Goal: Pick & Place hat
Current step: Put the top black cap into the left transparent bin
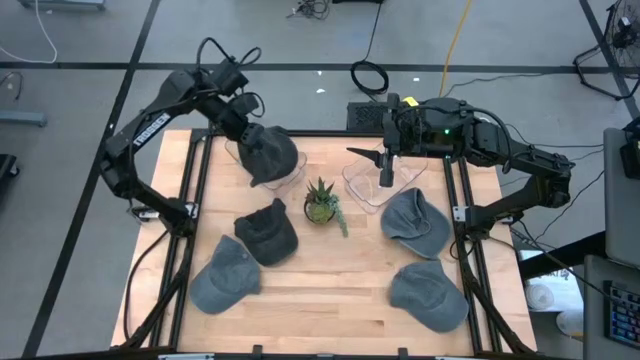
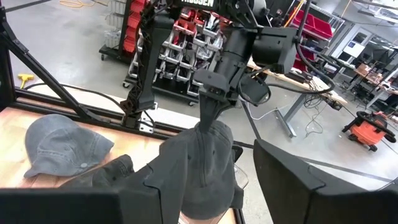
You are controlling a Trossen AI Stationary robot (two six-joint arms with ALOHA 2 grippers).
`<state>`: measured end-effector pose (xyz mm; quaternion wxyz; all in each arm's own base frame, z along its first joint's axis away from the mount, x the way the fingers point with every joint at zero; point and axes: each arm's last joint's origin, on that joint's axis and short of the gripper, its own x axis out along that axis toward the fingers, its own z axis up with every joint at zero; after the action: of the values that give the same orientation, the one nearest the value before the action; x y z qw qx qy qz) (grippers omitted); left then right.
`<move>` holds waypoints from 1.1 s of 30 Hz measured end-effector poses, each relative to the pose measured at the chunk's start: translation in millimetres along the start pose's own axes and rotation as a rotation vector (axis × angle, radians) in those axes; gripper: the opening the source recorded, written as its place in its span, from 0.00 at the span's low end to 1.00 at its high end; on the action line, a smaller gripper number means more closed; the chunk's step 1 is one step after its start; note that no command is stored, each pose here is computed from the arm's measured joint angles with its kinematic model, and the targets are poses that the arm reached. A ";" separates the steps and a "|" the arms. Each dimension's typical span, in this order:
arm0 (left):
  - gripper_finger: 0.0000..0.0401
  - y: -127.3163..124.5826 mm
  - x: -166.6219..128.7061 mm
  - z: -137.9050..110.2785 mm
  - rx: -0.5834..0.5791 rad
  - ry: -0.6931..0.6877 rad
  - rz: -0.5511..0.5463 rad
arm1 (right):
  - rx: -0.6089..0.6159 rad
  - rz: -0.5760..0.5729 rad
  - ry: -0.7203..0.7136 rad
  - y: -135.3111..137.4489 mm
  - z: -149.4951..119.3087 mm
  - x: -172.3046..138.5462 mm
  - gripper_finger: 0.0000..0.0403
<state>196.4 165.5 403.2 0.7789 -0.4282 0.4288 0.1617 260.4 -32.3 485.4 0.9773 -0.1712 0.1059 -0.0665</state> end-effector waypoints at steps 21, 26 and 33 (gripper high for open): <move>0.02 12.1 -0.4 1.7 0.408 0.015 0.369 | 0.000 0.000 0.000 0.0 -0.1 0.1 0.43; 0.02 13.3 9.1 9.5 0.564 0.051 0.379 | 0.012 0.000 0.000 0.0 0.0 0.0 0.43; 0.02 20.4 34.3 18.4 0.688 0.209 0.306 | 0.044 0.000 0.000 0.0 0.0 0.0 0.43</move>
<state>213.4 188.3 369.6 0.7960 -0.0875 0.5938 0.0784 260.3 -32.3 485.4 0.9808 -0.1494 0.1046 -0.0690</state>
